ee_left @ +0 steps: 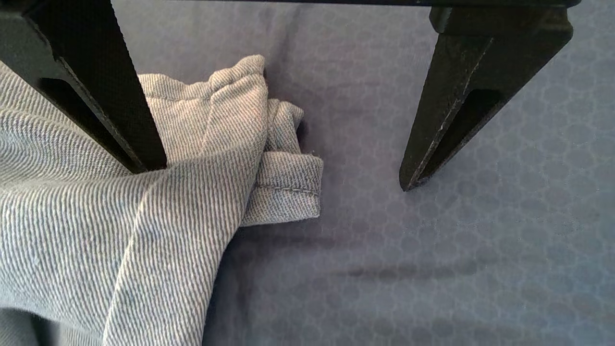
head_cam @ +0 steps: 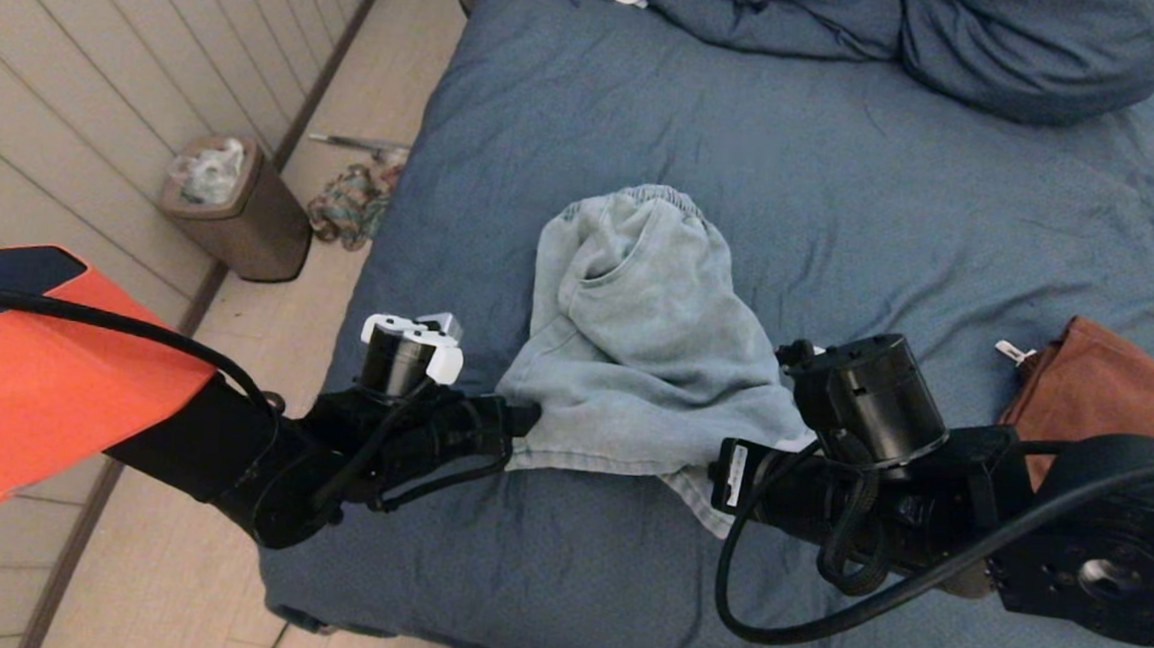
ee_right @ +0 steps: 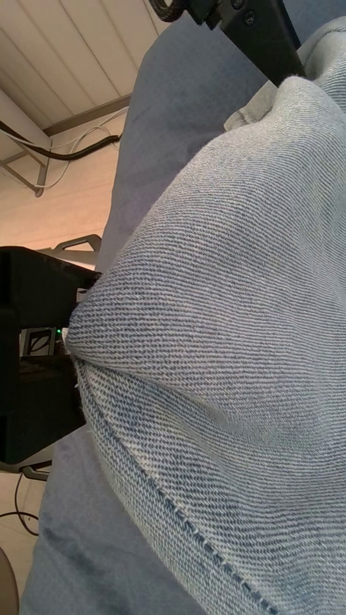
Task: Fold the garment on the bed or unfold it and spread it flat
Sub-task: Fold the blue shorts
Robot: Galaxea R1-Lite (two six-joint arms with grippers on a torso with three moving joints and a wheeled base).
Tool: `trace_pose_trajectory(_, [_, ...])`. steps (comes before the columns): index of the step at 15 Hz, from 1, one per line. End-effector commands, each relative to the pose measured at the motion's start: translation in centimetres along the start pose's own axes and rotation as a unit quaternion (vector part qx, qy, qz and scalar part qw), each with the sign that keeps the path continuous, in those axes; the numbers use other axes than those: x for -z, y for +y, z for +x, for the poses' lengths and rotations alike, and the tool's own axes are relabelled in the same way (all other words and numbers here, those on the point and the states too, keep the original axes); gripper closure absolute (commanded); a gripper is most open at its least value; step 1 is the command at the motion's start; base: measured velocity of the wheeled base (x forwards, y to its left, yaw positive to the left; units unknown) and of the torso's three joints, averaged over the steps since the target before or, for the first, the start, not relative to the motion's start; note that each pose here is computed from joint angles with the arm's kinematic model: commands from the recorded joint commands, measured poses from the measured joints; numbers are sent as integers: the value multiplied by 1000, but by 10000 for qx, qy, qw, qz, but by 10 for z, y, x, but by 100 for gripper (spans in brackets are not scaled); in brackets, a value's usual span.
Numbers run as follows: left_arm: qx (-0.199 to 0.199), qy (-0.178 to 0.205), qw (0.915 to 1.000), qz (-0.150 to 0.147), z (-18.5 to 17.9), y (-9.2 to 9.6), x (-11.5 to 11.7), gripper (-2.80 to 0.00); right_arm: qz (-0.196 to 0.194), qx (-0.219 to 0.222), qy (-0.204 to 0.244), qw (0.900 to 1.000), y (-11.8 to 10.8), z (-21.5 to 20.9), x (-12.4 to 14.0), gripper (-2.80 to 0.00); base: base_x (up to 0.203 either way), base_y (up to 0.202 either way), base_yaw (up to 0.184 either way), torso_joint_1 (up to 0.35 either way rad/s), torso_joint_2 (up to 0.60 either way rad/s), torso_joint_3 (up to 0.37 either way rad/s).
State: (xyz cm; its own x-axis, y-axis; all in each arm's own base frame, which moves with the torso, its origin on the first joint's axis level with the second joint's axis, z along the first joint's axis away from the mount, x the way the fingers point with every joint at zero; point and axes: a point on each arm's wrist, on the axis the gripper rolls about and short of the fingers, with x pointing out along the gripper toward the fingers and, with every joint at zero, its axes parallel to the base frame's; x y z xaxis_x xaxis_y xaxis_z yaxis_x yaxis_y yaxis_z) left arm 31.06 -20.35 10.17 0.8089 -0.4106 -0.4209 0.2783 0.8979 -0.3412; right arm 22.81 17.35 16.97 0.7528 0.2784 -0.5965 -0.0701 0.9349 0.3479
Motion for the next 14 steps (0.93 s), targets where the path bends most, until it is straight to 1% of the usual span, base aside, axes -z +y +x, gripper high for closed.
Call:
trace_pose_trajectory(1, [22, -67, 10000, -25, 3, -2, -3, -280, 5, -1, 11, 10000, 1, 0, 1, 0, 0, 0, 0, 0, 0, 0])
trace_pose_trajectory(5, [71, -326, 9994, -69, 0, -8, -18, -280, -28, 6, 73, 10000, 0, 1, 5, 0, 0, 0, 0, 0, 0, 0])
trace_pose_trajectory(7, [140, -387, 9991, -63, -3, -14, -22, -280, -21, 6, 83, 10000, 1, 2, 5, 0, 0, 0, 0, 0, 0, 0])
trace_pose_trajectory(12, [435, -228, 9988, 20, -5, -38, -8, -280, -26, 19, 100, 9999, 1, 3, 6, 0, 0, 0, 0, 0, 0, 0])
trace_pose_trajectory(14, [455, -150, 9988, 44, -1, -41, -3, -280, -31, 13, 103, 9999, 1, 2, 6, 0, 0, 0, 0, 0, 0, 0])
